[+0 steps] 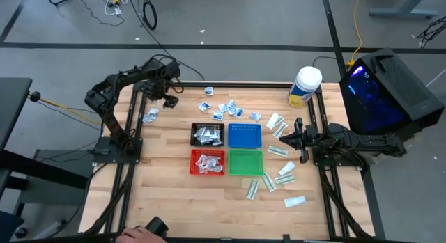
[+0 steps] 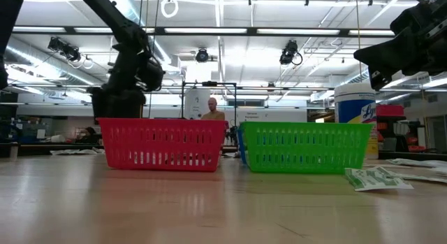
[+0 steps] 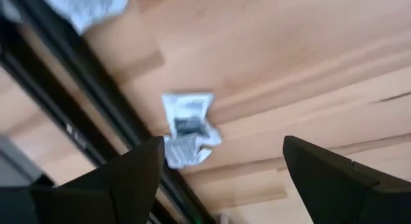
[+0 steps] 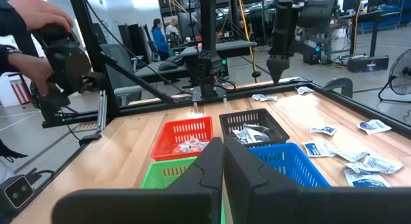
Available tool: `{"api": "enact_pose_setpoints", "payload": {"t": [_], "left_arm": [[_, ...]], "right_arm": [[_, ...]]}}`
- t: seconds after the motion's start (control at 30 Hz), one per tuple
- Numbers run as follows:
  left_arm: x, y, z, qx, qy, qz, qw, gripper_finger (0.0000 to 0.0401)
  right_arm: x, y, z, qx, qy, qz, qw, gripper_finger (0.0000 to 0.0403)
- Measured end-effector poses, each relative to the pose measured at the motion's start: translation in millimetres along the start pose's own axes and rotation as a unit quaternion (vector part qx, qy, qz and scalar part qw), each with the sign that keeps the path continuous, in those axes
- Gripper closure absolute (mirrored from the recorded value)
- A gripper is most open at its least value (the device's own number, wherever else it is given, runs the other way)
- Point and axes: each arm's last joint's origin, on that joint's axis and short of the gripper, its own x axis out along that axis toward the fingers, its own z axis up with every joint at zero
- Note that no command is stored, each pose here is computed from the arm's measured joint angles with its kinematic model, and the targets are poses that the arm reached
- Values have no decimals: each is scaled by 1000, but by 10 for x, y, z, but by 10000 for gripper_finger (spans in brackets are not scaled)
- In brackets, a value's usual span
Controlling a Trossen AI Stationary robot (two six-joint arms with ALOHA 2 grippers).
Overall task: Pick & Place First Aid Supplies
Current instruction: Put the gray towelette pack into the black bin
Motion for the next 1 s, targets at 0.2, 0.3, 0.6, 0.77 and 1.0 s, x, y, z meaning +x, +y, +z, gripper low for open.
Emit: {"api": "enact_pose_setpoints", "payload": {"t": [0.2,0.3,0.6,0.77,1.0], "left_arm": [[-234,-73,85,90,-43,-25,995,76],[-281,-87,102,132,-55,-25,989,76],[-288,-247,54,269,-56,-16,961,76],[-310,-413,-14,364,-52,-4,930,76],[-321,-505,-57,418,-49,0,907,76]], "right_arm": [[0,0,0,0,0,0,1000,385],[0,0,0,0,0,0,1000,385],[0,0,0,0,0,0,1000,385],[0,0,0,0,0,0,1000,385],[0,0,0,0,0,0,1000,385]]}}
